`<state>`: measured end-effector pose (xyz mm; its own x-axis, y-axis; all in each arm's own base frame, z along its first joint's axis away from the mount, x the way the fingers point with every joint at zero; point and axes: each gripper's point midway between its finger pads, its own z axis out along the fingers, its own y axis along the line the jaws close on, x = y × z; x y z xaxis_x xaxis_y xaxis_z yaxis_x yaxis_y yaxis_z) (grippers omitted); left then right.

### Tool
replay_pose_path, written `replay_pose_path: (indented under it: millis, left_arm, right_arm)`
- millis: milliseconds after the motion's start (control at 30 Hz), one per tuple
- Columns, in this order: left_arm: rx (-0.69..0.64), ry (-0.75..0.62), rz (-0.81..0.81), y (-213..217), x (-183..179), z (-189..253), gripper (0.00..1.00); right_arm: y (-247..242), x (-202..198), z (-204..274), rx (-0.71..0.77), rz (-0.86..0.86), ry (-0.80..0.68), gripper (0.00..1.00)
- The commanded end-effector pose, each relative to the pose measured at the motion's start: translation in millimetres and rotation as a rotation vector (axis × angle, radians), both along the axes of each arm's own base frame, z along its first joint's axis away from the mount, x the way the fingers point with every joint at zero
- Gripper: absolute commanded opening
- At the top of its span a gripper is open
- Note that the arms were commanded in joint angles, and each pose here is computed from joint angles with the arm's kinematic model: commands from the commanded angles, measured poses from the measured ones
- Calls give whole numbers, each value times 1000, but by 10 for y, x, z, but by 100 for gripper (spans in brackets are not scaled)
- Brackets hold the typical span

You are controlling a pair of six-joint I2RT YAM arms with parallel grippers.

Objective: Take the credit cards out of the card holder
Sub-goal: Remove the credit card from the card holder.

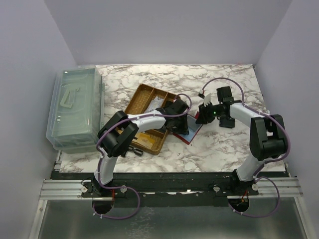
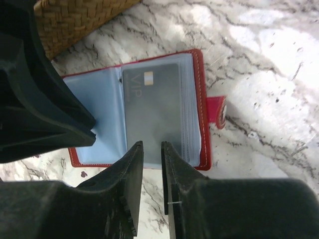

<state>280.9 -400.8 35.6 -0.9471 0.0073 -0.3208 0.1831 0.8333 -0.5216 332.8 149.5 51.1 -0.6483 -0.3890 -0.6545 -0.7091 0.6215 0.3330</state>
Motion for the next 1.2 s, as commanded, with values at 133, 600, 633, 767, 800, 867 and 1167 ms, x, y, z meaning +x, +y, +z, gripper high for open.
replay_pose_path:
  millis: [133, 600, 633, 767, 800, 867, 1167]
  left_arm:
    - [81, 34, 25, 247, -80, -166, 29]
    - [75, 41, 22, 238, -90, -183, 29]
    - [75, 41, 21, 237, -91, -183, 29]
    - [75, 46, 20, 237, -102, -193, 29]
    - [75, 46, 21, 238, -101, -194, 29]
    - [74, 47, 20, 237, -101, -193, 29]
    - [71, 54, 15, 233, -101, -210, 29]
  right_arm:
    - [-50, 185, -33, -9, -65, 58, 28]
    - [-165, 163, -263, -81, -96, 87, 34]
    - [-171, 165, -268, -84, -98, 85, 35]
    - [-145, 110, -280, -68, -86, 101, 35]
    - [-149, 97, -292, -70, -85, 104, 35]
    - [-156, 79, -306, -73, -80, 106, 35]
    - [150, -165, -16, 127, 57, 153, 34]
